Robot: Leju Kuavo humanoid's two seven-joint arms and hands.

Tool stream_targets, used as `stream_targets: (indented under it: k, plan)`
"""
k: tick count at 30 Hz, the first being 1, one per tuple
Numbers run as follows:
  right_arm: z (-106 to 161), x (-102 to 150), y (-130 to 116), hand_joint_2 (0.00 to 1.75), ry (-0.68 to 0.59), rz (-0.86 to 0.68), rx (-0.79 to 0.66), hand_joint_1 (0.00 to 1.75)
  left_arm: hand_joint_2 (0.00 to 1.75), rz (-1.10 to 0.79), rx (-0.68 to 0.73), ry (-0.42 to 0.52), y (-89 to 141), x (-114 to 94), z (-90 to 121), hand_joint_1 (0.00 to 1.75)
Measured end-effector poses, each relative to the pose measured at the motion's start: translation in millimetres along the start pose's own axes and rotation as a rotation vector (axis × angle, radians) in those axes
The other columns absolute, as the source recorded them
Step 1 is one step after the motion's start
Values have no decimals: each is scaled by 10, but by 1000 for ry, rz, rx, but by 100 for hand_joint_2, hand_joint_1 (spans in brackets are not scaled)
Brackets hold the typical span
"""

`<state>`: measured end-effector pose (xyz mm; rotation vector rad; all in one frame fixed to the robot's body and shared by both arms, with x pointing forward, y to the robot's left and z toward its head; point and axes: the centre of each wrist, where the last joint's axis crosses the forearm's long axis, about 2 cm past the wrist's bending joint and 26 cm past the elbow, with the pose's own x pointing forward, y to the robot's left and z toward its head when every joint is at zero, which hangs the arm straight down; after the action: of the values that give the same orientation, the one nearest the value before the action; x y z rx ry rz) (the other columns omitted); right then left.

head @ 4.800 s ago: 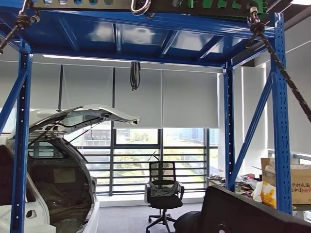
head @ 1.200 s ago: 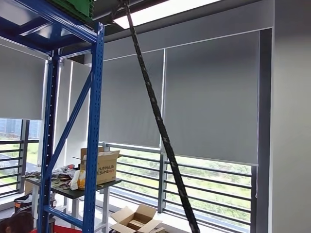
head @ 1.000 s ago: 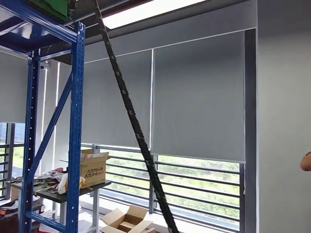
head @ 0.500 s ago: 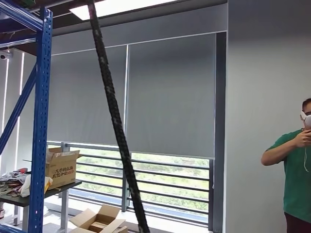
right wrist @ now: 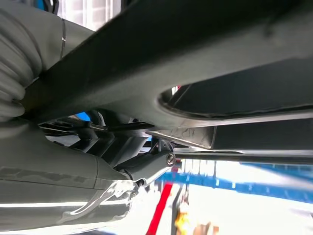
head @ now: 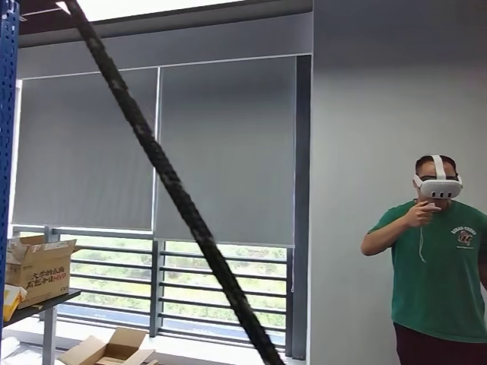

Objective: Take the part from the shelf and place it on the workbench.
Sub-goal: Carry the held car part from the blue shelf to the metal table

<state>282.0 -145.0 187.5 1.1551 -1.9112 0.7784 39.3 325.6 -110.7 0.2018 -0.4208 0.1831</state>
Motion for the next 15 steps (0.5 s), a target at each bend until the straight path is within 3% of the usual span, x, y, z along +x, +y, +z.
stream_targets:
  k: [15]
  plan:
    - [88, -7, -50, 175, -1, -12, -53, 175, 175, -26, -17, 40, -32, -42, 18, 0]
